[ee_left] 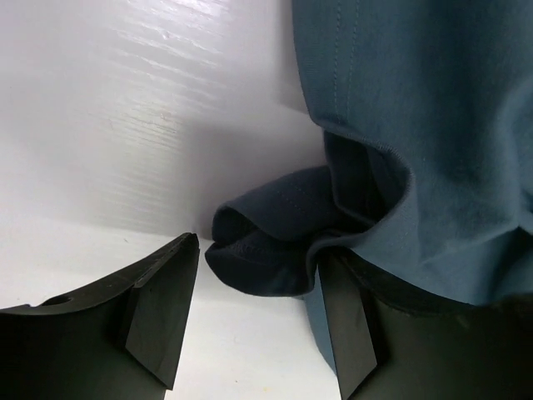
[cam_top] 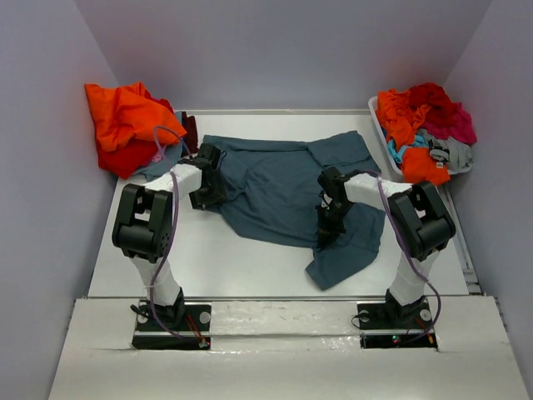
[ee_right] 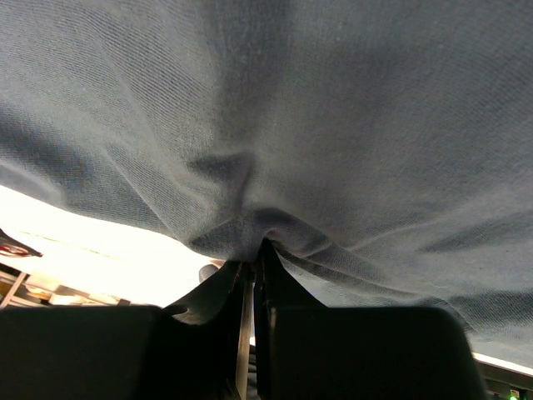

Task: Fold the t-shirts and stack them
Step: Flatten the tshirt out

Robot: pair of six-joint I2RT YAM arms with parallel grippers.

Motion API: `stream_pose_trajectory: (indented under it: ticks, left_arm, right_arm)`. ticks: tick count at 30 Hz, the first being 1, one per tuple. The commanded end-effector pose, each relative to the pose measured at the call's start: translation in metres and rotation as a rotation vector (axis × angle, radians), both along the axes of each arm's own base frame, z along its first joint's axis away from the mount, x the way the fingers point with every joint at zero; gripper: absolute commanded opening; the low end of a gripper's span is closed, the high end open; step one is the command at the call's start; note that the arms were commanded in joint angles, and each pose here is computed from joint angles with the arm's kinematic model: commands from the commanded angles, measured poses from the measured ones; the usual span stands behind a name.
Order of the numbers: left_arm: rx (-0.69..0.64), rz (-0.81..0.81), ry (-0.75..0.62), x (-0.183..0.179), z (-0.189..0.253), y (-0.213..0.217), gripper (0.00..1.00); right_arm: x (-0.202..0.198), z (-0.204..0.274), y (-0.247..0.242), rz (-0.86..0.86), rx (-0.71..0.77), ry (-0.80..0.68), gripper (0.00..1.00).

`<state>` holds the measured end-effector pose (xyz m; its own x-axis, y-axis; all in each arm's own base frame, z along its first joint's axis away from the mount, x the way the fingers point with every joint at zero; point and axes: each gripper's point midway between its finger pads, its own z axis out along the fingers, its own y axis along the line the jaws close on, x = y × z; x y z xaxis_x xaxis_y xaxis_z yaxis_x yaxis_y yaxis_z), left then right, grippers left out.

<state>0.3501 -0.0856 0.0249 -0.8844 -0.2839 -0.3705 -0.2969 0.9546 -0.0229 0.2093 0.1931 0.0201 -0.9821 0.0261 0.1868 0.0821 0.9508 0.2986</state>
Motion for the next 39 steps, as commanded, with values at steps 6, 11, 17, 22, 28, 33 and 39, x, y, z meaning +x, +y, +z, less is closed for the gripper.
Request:
stream_pose_trajectory:
  ticks: [6, 11, 17, 22, 28, 33, 39]
  left_arm:
    - [-0.059, 0.031, -0.04, 0.018, 0.003, 0.005, 0.69]
    - [-0.146, 0.049, -0.066, 0.014, -0.001, 0.001, 0.62]
    - [-0.174, 0.059, -0.117, 0.013, 0.008, -0.002, 0.45]
    - [-0.178, 0.075, -0.13, 0.009, 0.011, 0.003, 0.34]
    - [-0.178, 0.091, -0.169, 0.005, 0.027, 0.011, 0.35]
    - [-0.157, 0.128, -0.206, 0.004, 0.044, 0.027, 0.25]
    - [-0.148, 0.133, -0.205, 0.002, 0.054, 0.036, 0.23]
  right_arm:
    - [-0.002, -0.002, -0.006, 0.018, -0.016, -0.013, 0.07]
    - [-0.002, -0.004, -0.008, 0.007, -0.018, -0.006, 0.07]
    - [-0.003, -0.008, -0.01, 0.01, -0.024, 0.0, 0.07]
    - [-0.003, -0.01, -0.009, 0.01, -0.024, 0.004, 0.07]
    - [-0.005, -0.013, -0.01, 0.009, -0.027, 0.01, 0.07]
    - [-0.007, -0.017, -0.011, 0.007, -0.03, 0.017, 0.07]
    - [-0.007, -0.018, -0.011, 0.006, -0.031, 0.017, 0.07]
